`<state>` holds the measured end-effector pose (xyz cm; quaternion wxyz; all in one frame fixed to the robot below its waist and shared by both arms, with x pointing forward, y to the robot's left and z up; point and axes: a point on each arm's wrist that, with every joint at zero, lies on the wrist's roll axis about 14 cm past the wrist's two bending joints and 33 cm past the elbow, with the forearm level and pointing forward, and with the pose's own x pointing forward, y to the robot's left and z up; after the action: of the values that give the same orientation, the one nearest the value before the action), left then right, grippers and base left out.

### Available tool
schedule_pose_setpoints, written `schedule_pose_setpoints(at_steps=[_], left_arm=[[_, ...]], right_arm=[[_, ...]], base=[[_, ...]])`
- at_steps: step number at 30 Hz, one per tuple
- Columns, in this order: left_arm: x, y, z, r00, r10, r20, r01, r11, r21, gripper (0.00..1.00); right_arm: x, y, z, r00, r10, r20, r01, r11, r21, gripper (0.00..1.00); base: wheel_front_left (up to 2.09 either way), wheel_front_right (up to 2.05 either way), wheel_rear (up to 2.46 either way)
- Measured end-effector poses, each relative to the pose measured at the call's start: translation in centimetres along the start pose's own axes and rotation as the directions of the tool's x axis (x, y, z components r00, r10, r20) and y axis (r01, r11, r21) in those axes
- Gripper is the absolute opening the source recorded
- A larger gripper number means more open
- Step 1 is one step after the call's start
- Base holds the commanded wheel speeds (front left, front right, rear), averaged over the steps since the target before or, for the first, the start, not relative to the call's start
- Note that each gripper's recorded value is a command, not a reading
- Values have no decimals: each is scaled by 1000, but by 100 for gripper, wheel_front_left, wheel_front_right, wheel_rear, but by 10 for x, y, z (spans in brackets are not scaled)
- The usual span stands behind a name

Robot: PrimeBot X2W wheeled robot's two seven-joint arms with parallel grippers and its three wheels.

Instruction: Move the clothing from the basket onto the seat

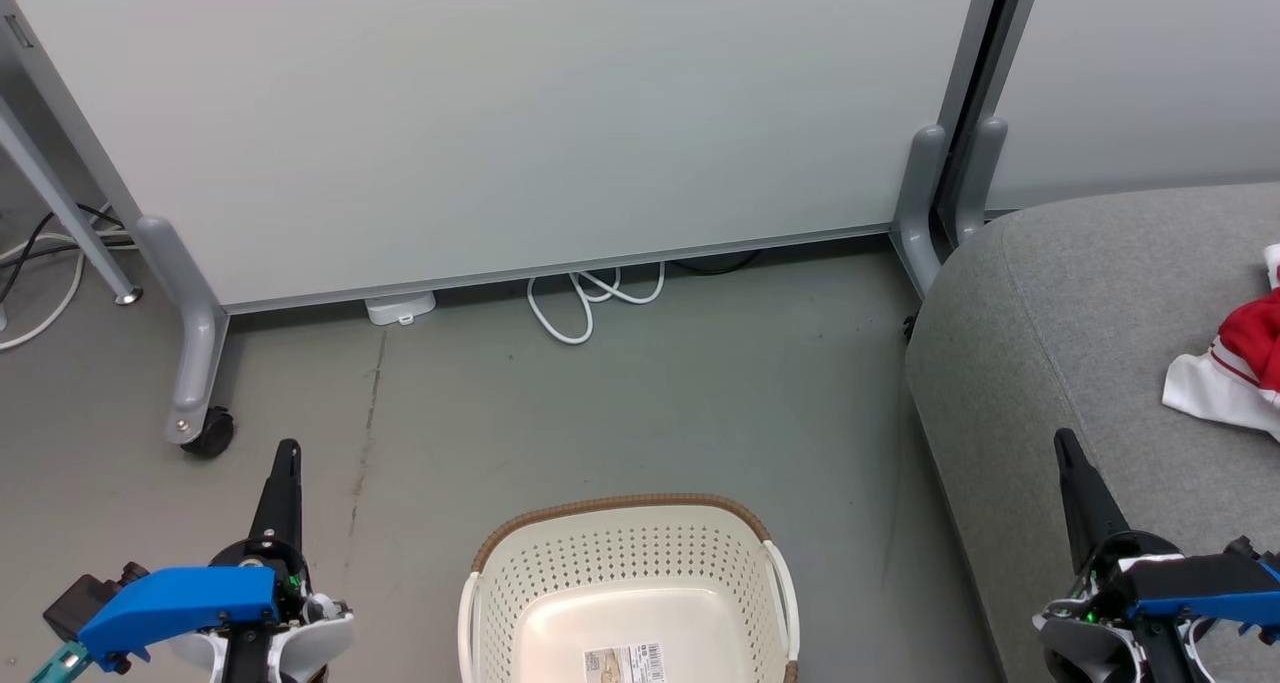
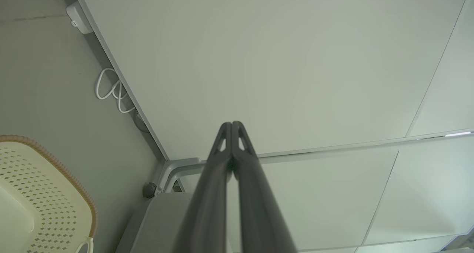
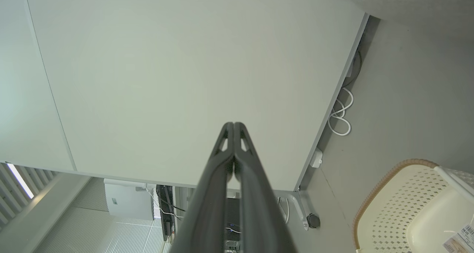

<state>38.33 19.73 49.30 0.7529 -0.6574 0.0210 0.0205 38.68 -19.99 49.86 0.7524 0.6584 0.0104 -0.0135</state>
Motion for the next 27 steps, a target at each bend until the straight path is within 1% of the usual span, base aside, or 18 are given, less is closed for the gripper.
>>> schedule_pose_setpoints(at_steps=[20,27], left_arm=[[3,-9,4,999,-41,3,41,990,-136,0],[4,-10,4,999,-43,4,43,989,-138,0]], right_arm=[[0,4,1,1000,21,-4,-20,991,131,0],[0,4,1,1000,21,-3,-21,991,134,0]], base=[[0,0,0],[0,0,0]])
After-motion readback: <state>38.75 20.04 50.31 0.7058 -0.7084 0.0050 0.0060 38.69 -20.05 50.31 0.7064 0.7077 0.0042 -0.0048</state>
